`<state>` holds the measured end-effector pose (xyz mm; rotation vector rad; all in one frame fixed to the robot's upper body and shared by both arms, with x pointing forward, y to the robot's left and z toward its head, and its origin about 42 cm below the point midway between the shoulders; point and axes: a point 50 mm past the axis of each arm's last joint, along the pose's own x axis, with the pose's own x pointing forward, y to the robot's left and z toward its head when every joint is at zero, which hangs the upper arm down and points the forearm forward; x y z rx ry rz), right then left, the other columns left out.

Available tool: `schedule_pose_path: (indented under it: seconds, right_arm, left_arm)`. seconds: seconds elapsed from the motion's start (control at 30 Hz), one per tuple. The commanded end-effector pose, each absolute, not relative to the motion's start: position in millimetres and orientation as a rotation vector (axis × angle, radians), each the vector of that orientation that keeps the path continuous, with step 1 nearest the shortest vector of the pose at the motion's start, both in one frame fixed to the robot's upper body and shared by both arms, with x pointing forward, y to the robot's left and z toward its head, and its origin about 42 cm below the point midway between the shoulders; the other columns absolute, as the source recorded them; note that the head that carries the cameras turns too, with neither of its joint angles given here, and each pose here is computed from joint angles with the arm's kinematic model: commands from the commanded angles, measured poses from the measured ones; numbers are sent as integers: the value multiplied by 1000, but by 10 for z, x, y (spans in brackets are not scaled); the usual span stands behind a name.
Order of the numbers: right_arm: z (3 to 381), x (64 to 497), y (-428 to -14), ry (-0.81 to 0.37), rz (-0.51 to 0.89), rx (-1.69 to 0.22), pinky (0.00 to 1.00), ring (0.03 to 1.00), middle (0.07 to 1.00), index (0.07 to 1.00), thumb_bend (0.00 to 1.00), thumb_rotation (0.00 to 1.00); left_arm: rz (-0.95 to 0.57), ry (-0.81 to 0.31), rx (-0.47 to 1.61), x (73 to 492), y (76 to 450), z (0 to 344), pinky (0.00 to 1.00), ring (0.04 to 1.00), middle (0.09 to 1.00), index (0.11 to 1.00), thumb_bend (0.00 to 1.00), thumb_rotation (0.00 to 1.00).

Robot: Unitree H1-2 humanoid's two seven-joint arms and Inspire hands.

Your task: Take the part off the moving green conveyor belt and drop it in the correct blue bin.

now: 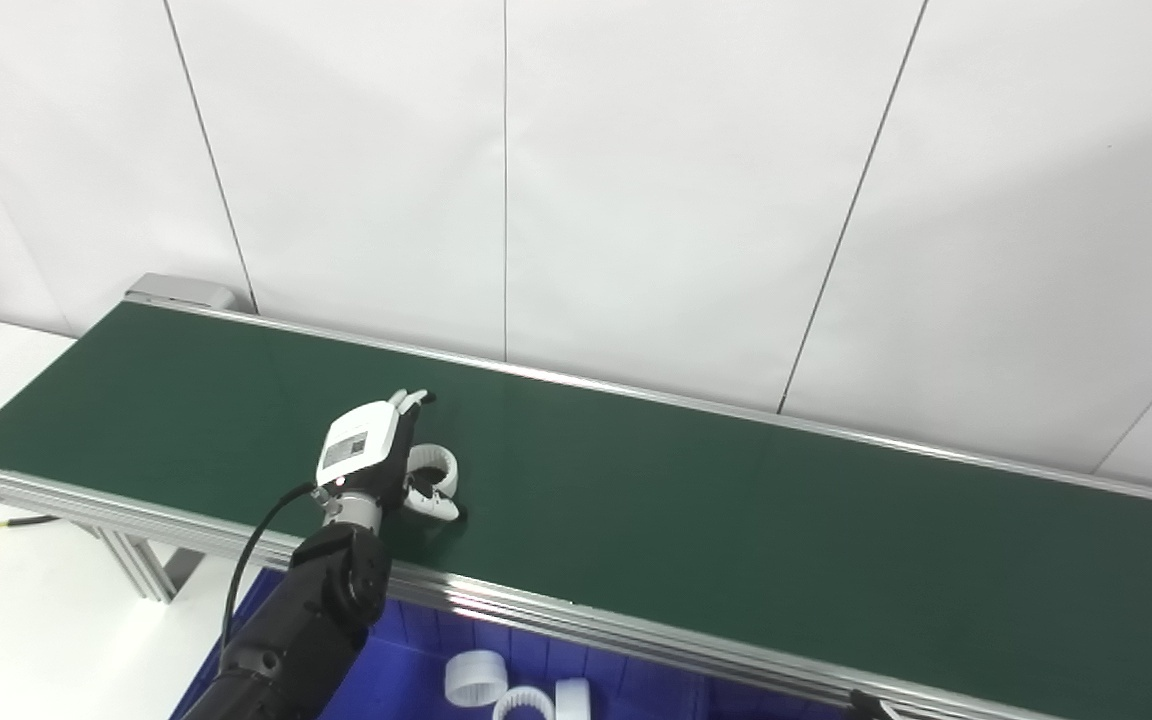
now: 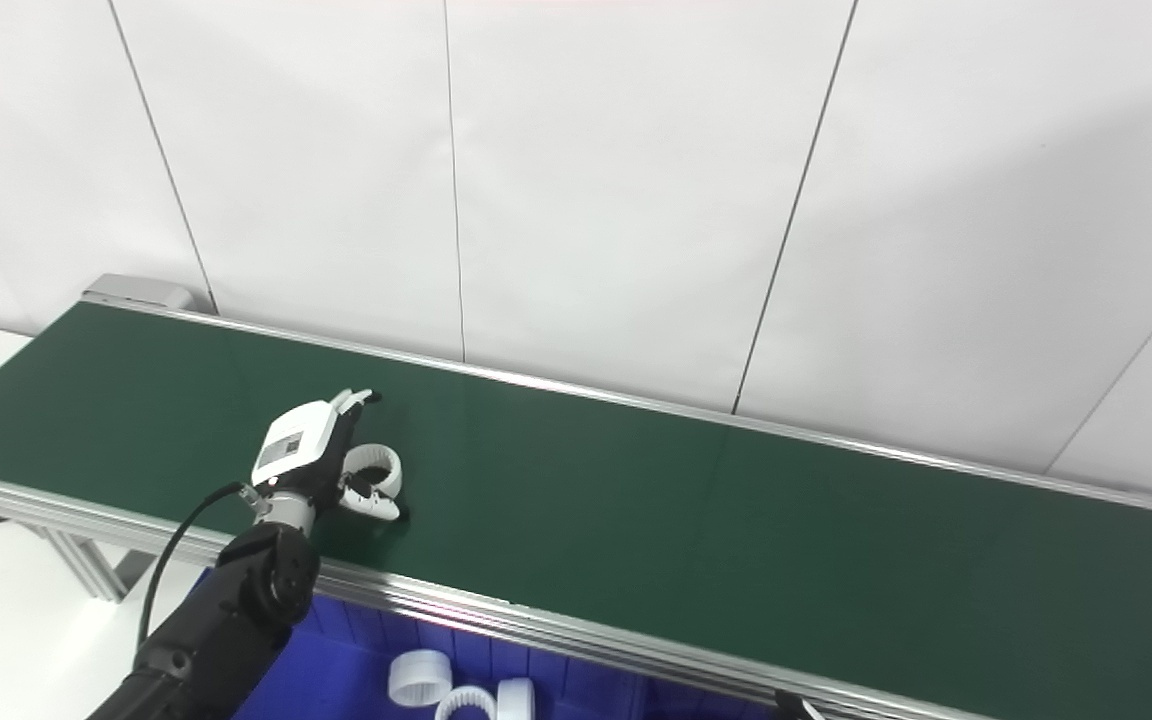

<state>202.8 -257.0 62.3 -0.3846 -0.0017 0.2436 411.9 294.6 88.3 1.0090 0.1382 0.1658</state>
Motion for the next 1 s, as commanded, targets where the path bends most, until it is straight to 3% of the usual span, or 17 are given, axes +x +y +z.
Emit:
schedule_pose_path:
  seconds: [0.0,0.03,0.1,0.17,0.23,0.37,0.5,0.67,0.97]
  right_arm:
    - [771,2064,-2571,-101,249,-381,736,826,867,896,719,117]
    - [771,2062,-2571,-101,249,-381,738,826,868,898,716,118]
    - [776,2060,-2568,-102,244,-383,736,823,864,894,721,120]
    - [777,2059,-2569,-105,242,-386,730,820,861,892,721,125]
    - [776,2058,-2569,-107,242,-386,729,820,862,893,713,129]
    - [775,2061,-2565,-106,240,-384,732,822,865,895,711,129]
    - [777,2072,-2557,-103,238,-377,734,826,870,895,717,132]
    - [781,2079,-2552,-102,234,-369,736,828,871,897,713,127]
    - [809,2069,-2534,-109,233,-377,733,822,867,892,717,128]
  left_arm:
    - [162,77,972,4213,2974,988,442,492,724,778,489,0]
    - [154,67,964,4215,2966,976,443,459,639,752,489,0]
    - [142,60,929,4220,2924,959,460,438,554,696,492,0]
    - [134,50,891,4222,2868,952,455,433,533,667,492,0]
    - [124,41,865,4223,2808,953,367,413,515,570,494,0]
    - [42,89,933,4251,2749,1001,347,415,504,510,496,0]
    - [-35,168,992,4252,2738,1066,367,402,481,521,496,0]
    - [-51,181,1019,4210,2729,1118,341,385,472,533,494,0]
    - [100,-90,838,3802,2636,1400,239,348,450,537,486,0]
